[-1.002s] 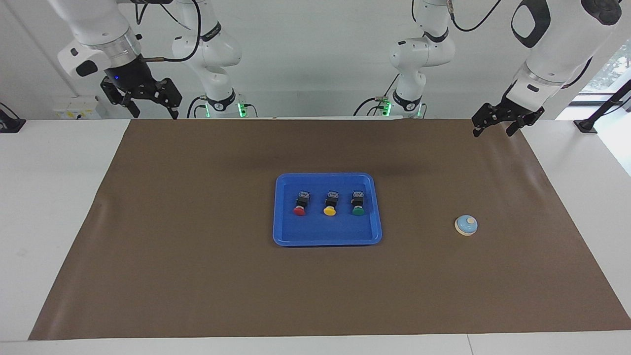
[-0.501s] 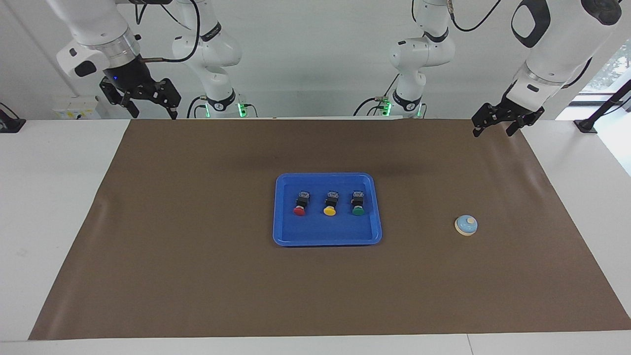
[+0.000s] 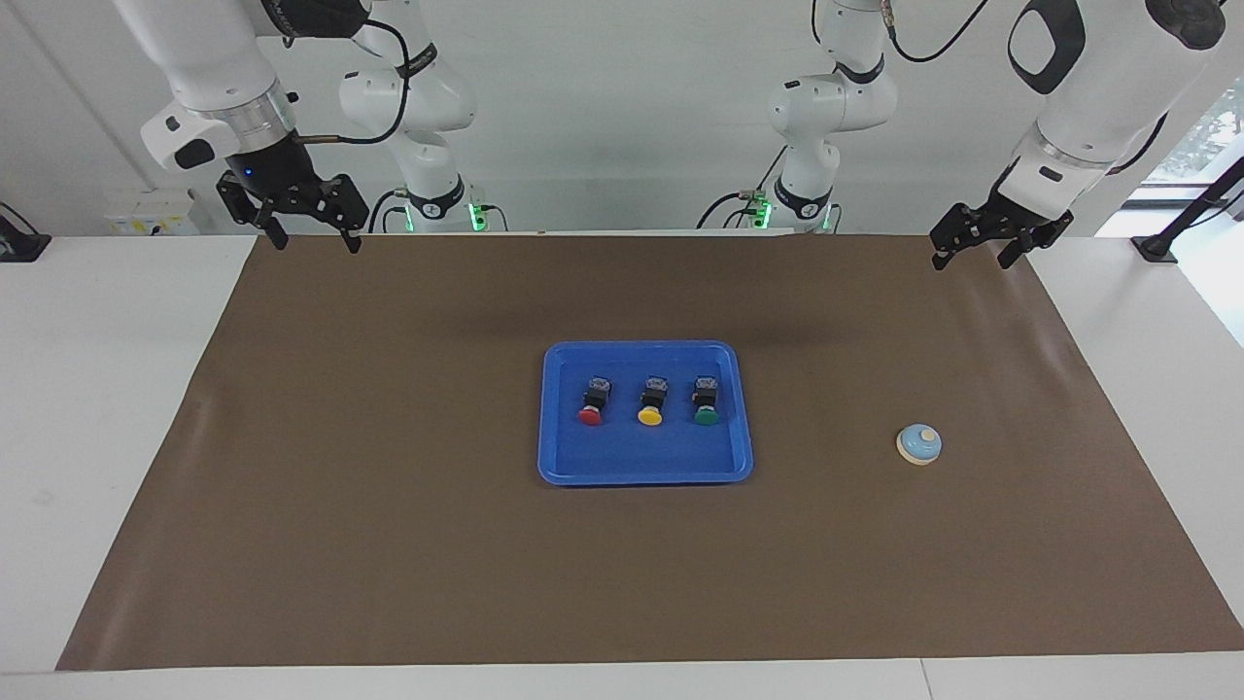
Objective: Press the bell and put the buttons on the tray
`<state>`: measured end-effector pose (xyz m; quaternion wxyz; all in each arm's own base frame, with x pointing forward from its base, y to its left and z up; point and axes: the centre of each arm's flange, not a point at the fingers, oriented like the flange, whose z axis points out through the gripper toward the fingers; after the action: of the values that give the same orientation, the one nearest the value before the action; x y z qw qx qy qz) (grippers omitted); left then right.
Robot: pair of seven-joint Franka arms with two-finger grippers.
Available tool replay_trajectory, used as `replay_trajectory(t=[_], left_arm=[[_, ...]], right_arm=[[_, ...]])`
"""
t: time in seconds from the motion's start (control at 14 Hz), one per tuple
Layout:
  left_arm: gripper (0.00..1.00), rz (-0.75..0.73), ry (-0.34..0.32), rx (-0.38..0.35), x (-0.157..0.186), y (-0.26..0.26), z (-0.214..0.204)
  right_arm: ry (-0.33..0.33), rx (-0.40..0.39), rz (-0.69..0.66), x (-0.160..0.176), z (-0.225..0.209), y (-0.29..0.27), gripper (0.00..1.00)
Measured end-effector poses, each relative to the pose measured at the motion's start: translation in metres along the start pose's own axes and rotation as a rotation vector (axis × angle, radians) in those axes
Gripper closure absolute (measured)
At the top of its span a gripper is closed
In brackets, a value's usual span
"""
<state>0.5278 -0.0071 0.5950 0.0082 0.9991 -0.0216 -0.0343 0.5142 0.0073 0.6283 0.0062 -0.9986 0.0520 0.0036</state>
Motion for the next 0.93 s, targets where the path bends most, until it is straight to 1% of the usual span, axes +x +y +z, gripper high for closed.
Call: replay_trajectory(t=[0.21, 0.5, 0.79, 0.86, 0.93], left_arm=[[0.0, 0.0, 0.0, 0.0, 0.0, 0.0, 0.0], [0.0, -0.001, 0.0, 0.0, 0.0, 0.0001, 0.0], [0.0, -0.041, 0.013, 0.001, 0.0015, -0.0004, -0.0008], [0.05, -0.041, 0.029, 0.002, 0.0034, -0.0007, -0.0005], [0.05, -0.041, 0.058, 0.002, 0.0076, -0.0007, 0.0023]], right_arm=[[-0.016, -0.002, 0.001, -0.0021, 0.0021, 0.0006, 0.0], [-0.019, -0.002, 0.001, -0.0023, 0.003, 0.0008, 0.0], [-0.019, -0.002, 0.001, -0.0024, 0.0031, 0.0008, 0.0], [-0.019, -0.002, 0.001, -0.0024, 0.0032, 0.0008, 0.0], [-0.019, -0.002, 0.001, -0.0024, 0.0032, 0.0008, 0.0]])
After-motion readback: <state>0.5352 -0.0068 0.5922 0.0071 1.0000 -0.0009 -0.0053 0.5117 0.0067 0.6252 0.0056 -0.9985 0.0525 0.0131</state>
